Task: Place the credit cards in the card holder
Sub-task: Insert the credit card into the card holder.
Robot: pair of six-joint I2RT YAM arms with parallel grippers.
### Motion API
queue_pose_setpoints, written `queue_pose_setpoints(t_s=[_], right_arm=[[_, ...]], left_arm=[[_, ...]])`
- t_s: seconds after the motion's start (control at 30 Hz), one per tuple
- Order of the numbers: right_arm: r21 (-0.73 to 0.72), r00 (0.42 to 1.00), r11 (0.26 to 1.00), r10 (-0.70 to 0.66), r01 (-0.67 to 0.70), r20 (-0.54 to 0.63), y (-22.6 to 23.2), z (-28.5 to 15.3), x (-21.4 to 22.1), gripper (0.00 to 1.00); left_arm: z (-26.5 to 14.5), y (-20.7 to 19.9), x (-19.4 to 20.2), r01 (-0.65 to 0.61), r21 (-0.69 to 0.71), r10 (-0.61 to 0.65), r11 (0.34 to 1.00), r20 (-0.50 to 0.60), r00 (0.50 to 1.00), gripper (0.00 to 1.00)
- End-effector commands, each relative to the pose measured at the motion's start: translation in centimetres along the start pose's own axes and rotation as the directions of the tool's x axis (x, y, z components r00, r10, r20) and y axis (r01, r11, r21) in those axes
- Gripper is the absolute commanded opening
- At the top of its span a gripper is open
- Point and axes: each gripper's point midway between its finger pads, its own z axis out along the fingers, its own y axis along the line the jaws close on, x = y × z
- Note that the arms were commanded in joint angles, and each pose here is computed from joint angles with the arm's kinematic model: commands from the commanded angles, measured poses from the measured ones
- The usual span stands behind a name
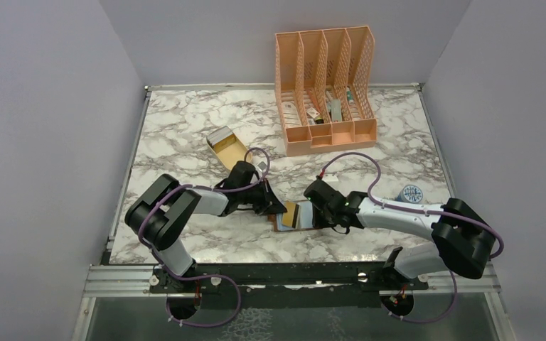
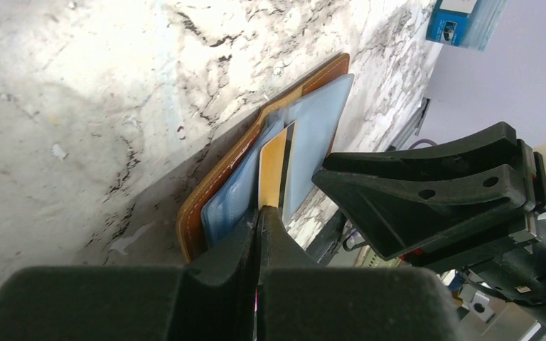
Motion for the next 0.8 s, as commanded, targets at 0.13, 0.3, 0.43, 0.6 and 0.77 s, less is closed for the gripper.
queue_pose_setpoints(t_s=[0.13,0.3,0.43,0.6,0.77], right_arm=[[-0.045,0.999,0.998,0.037,-0.038,-0.011,0.6,0.0,0.4,0.24],[-0.045,0.999,0.998,0.041,-0.042,-0.019,0.4,0.1,0.7,0.23],[-0.051,0.999,0.998,0.042,-0.043,-0.017,0.4,0.0,0.8,0.23],[-0.070,0.998,0.996,0.051,-0.053,-0.023,0.6,-0.1,1.0,0.22],[-0.096,0.997,0.993,0.060,-0.063,-0.042,1.2,-0.2,1.3,0.22]], left_arm=[[0.0,0.5,0.3,-0.017,-0.029,0.018,0.999,0.035,0.999,0.00],[-0.2,0.3,0.5,-0.016,-0.028,0.018,0.999,0.046,0.999,0.00],[-0.7,0.2,0.3,-0.036,-0.031,0.038,0.999,0.067,0.997,0.00],[-0.6,0.6,0.4,-0.032,-0.050,0.035,0.998,0.067,0.997,0.00],[-0.3,1.1,0.4,-0.031,-0.068,0.036,0.997,0.075,0.997,0.00]])
